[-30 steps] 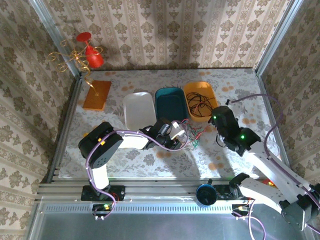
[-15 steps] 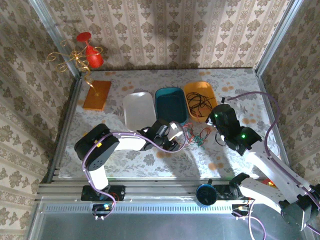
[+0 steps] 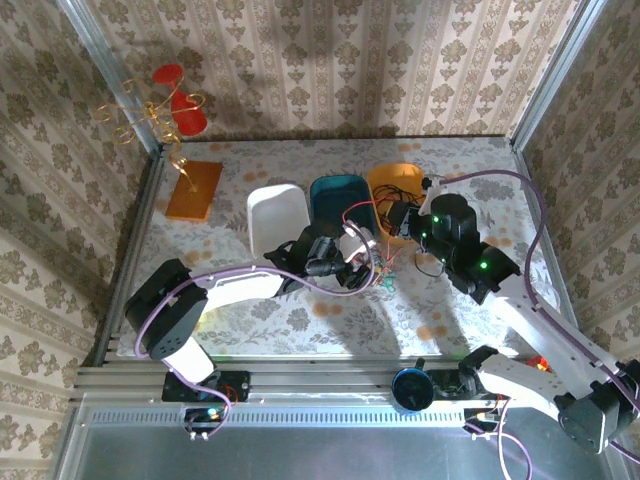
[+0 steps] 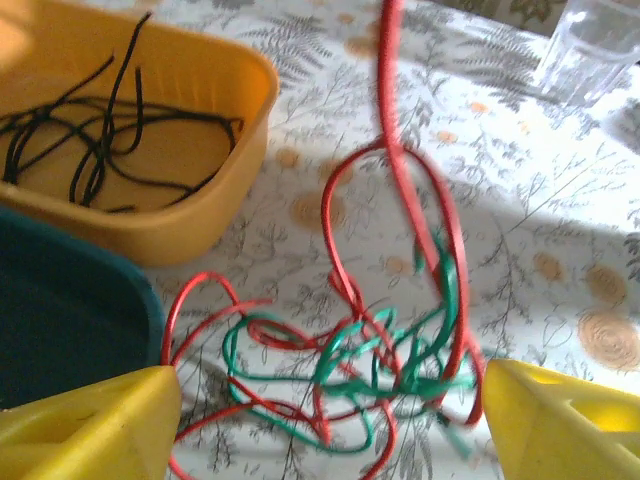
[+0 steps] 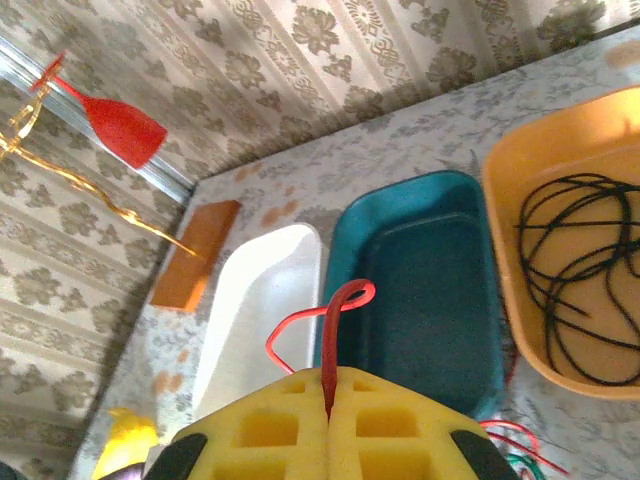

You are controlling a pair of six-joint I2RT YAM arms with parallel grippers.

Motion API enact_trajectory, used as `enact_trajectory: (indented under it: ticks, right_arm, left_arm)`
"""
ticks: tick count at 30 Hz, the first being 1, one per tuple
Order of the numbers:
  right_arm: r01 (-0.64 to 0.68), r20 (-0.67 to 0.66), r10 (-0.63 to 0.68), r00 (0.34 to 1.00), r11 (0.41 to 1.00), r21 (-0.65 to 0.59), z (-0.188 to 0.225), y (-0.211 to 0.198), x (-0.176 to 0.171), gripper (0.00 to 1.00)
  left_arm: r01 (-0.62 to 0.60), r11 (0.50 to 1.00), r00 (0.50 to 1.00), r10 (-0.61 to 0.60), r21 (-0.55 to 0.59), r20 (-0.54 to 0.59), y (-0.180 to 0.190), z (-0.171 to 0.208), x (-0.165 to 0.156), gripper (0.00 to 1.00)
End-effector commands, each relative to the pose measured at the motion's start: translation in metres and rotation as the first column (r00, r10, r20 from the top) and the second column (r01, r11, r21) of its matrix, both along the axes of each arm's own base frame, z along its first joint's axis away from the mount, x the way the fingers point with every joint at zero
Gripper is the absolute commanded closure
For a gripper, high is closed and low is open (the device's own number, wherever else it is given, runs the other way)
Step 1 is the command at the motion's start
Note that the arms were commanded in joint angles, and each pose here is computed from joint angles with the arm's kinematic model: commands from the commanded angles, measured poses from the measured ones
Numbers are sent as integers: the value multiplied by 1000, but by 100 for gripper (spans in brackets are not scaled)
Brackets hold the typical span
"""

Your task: Untangle the cables

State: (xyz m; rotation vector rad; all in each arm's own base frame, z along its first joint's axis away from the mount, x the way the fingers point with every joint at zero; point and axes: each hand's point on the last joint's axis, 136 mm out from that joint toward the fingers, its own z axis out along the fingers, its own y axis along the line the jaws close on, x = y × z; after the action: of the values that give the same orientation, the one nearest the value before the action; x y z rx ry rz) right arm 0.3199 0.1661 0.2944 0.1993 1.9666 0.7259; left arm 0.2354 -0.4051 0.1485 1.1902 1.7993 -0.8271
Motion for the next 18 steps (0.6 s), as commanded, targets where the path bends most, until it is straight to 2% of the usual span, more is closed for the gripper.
enact_trajectory:
  ticks: [1, 5, 11, 15, 18]
  right_arm:
    - [-8, 30, 4, 1000, 990, 141, 18, 13, 7, 100]
    - [-4, 16, 1, 1000, 978, 210, 16, 21, 12, 100]
    - [74, 37, -84, 996, 970, 230, 31, 4, 10, 100]
    - [162, 56, -177, 983, 965, 207, 45, -18, 5, 100]
    - [267, 60, -280, 958, 949, 167, 53, -44, -3, 100]
  left_arm:
    - [44, 996, 999, -42, -76, 22, -16, 24, -3, 20]
    - [55, 996, 998, -55, -76, 1, -29, 15, 1, 21]
    - [24, 999, 997, -26, -37, -69, -30, -28, 7, 26]
    - [21, 1000, 993, -22, -10, -117, -26, -52, 5, 41]
    - [8, 1000, 994, -7, 8, -106, -20, -58, 6, 58]
